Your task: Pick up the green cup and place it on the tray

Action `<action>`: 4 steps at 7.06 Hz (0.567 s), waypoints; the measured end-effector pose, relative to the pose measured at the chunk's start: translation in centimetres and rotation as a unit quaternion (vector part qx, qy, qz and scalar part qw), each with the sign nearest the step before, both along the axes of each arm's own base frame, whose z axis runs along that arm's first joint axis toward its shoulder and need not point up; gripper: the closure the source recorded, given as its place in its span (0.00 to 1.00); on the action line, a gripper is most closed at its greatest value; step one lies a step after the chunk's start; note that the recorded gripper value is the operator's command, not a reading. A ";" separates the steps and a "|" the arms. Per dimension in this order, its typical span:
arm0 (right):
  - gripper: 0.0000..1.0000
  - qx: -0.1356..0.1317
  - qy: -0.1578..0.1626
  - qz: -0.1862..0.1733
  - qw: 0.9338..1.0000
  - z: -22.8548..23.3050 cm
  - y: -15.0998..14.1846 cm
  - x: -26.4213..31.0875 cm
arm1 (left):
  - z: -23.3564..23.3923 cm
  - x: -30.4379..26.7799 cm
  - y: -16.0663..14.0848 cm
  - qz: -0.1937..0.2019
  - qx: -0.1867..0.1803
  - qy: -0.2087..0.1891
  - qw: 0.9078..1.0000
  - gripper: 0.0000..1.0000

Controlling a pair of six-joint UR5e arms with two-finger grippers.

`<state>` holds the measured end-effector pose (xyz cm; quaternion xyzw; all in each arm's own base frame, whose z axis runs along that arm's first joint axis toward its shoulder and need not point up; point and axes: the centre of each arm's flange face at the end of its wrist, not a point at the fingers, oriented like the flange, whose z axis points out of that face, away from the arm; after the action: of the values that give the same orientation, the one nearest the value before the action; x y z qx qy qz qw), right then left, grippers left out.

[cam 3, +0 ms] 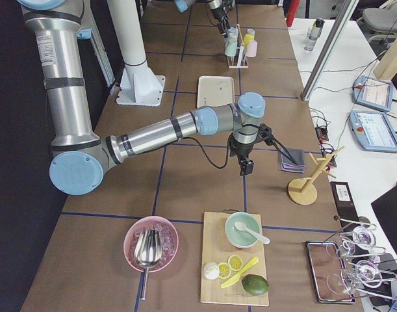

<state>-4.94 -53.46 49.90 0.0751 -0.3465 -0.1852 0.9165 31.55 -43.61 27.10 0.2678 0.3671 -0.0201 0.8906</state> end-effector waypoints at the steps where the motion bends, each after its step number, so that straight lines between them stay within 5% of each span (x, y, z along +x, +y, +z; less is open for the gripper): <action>1: 0.00 0.000 0.000 0.000 1.000 0.0 0.0 0.0 | 0.1 0.0 -0.2 -0.011 0.002 -0.004 1.000 0.00; 4: 0.00 -0.002 0.000 0.000 1.000 0.2 0.2 0.0 | 0.0 0.2 -0.3 -0.018 0.007 -0.006 1.000 0.00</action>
<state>-4.90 -53.30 50.14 0.0730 -0.3465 -0.1844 0.9169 31.71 -43.90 27.09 0.2810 0.3572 -0.0319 0.8902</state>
